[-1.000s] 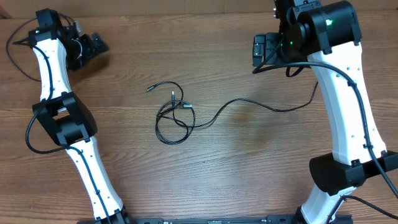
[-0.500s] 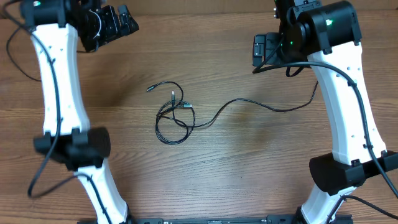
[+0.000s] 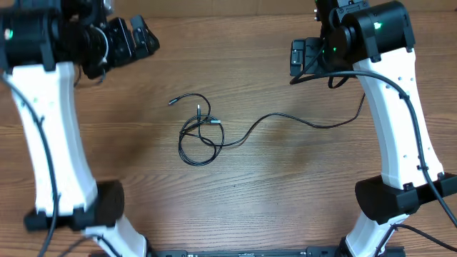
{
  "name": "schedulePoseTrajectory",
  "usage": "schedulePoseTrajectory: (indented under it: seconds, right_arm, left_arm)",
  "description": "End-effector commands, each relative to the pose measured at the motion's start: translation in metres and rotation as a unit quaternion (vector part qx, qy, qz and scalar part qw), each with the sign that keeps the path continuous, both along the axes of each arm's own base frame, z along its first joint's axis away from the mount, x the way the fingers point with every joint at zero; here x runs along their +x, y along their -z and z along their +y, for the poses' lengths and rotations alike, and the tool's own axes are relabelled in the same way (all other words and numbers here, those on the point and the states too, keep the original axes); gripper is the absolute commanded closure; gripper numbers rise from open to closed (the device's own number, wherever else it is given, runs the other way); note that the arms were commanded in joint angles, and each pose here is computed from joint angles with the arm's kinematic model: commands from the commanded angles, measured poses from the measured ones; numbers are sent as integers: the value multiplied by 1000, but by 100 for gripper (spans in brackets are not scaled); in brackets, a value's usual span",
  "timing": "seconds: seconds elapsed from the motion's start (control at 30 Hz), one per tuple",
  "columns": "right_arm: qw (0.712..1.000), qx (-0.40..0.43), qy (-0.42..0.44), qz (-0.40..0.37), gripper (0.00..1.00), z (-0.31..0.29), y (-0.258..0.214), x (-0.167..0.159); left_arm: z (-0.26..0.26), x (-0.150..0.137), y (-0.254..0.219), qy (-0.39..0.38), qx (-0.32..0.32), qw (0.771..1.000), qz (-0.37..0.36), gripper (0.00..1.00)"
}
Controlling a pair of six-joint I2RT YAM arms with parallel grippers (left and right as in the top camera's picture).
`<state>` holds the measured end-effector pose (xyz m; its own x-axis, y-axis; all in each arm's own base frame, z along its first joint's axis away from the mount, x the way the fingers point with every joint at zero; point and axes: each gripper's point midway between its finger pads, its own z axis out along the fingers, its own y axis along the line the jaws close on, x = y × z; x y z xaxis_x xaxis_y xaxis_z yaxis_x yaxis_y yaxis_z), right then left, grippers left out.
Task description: Untangle cables
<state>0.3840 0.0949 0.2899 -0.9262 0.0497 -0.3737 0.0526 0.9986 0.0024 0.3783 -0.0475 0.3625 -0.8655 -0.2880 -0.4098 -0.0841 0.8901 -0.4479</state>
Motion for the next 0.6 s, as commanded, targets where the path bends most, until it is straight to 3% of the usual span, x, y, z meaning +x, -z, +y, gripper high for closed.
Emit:
schedulePoseTrajectory:
  seconds: [0.0,0.3,0.57]
  right_arm:
    - [1000,-1,-1,-15,0,-2,-10,-4]
    - [1000,-1,-1,-15,0,-2,-10,-4]
    - [1000,-1,-1,-15,0,-2,-10,-4]
  left_arm:
    - [-12,-53,-25,8,24,999,-27,0]
    - [-36,-122,46,44,36,993,102,0]
    - [-48,-137,124,-13,23,965,260,1]
